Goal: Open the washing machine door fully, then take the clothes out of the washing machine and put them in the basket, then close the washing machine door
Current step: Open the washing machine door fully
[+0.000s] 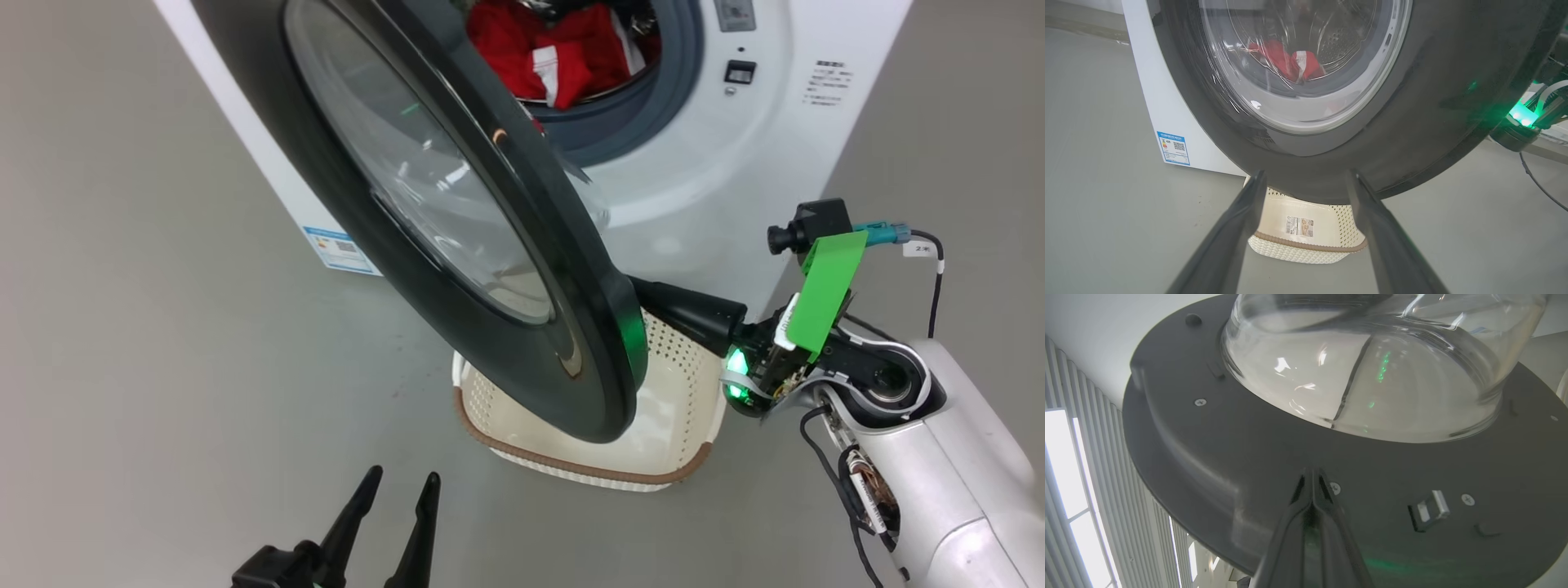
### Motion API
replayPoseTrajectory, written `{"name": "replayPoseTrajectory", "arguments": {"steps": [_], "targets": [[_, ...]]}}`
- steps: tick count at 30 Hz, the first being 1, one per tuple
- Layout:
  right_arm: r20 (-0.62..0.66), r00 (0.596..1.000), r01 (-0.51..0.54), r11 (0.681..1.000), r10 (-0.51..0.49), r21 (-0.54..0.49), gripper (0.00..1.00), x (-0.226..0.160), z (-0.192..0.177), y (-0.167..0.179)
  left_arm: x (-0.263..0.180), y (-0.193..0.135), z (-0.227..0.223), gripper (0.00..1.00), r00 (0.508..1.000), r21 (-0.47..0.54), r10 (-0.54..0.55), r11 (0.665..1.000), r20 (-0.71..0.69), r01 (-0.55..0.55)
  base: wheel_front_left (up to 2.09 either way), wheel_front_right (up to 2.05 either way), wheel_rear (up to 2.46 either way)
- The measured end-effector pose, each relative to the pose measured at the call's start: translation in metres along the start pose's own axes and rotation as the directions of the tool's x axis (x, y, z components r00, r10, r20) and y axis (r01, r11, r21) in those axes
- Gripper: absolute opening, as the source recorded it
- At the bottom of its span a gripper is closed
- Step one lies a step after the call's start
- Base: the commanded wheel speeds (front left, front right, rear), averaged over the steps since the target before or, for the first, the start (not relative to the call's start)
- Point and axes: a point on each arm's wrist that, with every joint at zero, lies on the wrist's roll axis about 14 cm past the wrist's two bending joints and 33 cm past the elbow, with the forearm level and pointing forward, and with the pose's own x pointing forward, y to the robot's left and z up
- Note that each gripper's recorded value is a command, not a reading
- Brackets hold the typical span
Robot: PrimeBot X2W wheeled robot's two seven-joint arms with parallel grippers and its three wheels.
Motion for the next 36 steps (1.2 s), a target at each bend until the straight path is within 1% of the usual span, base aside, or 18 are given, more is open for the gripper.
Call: {"name": "replayPoseTrajectory", "arguments": {"steps": [1, 7, 12, 13, 16, 22, 26, 31, 36], "targets": [[-0.032, 0.999, -0.003, 1.000, 0.003, 0.003, 0.00, 0.005, -0.007, 0.000, -0.002, 0.003, 0.002, 1.00, 1.000, -0.003, 0.012, 1.000, 0.008, -0.012, 0.00, 0.00, 0.00], [-0.111, 0.994, 0.017, 1.000, -0.018, -0.012, 0.00, 0.013, -0.033, -0.003, -0.013, 0.011, 0.010, 1.00, 0.999, -0.006, 0.040, 0.999, 0.036, -0.040, 0.00, 0.00, 0.00], [-0.195, 0.981, 0.012, 1.000, -0.014, -0.010, 0.00, 0.023, -0.067, -0.004, -0.029, 0.022, 0.014, 1.00, 0.994, -0.011, 0.089, 0.996, 0.057, -0.089, 0.00, 0.00, 0.00], [-0.195, 0.981, 0.012, 1.000, -0.014, -0.010, 0.00, 0.023, -0.067, -0.004, -0.029, 0.022, 0.014, 1.00, 0.994, -0.011, 0.089, 0.996, 0.057, -0.089, 0.00, 0.00, 0.00], [-0.234, 0.972, 0.011, 1.000, -0.011, -0.004, 0.00, 0.027, -0.084, -0.003, -0.041, 0.030, 0.015, 1.00, 0.990, -0.011, 0.123, 0.992, 0.070, -0.123, 0.00, 0.00, 0.00], [-0.314, 0.949, 0.014, 1.000, -0.020, -0.021, 0.00, 0.038, -0.111, 0.000, -0.062, 0.054, 0.029, 1.00, 0.967, -0.037, 0.220, 0.975, 0.126, -0.217, 0.00, 0.00, 0.00], [-0.367, 0.930, 0.006, 1.000, -0.017, -0.030, 0.00, 0.047, -0.130, 0.004, -0.072, 0.064, 0.037, 1.00, 0.952, -0.056, 0.261, 0.965, 0.161, -0.256, 0.00, 0.00, 0.00], [-0.403, 0.915, -0.005, 1.000, -0.003, -0.017, 0.00, 0.054, -0.145, 0.007, -0.076, 0.070, 0.043, 1.00, 0.943, -0.059, 0.282, 0.959, 0.179, -0.276, 0.00, 0.00, 0.00], [-0.422, 0.907, -0.009, 1.000, 0.000, -0.020, 0.00, 0.060, -0.152, 0.008, -0.078, 0.073, 0.046, 1.00, 0.936, -0.059, 0.298, 0.955, 0.187, -0.292, 0.00, 0.00, 0.00]]}}
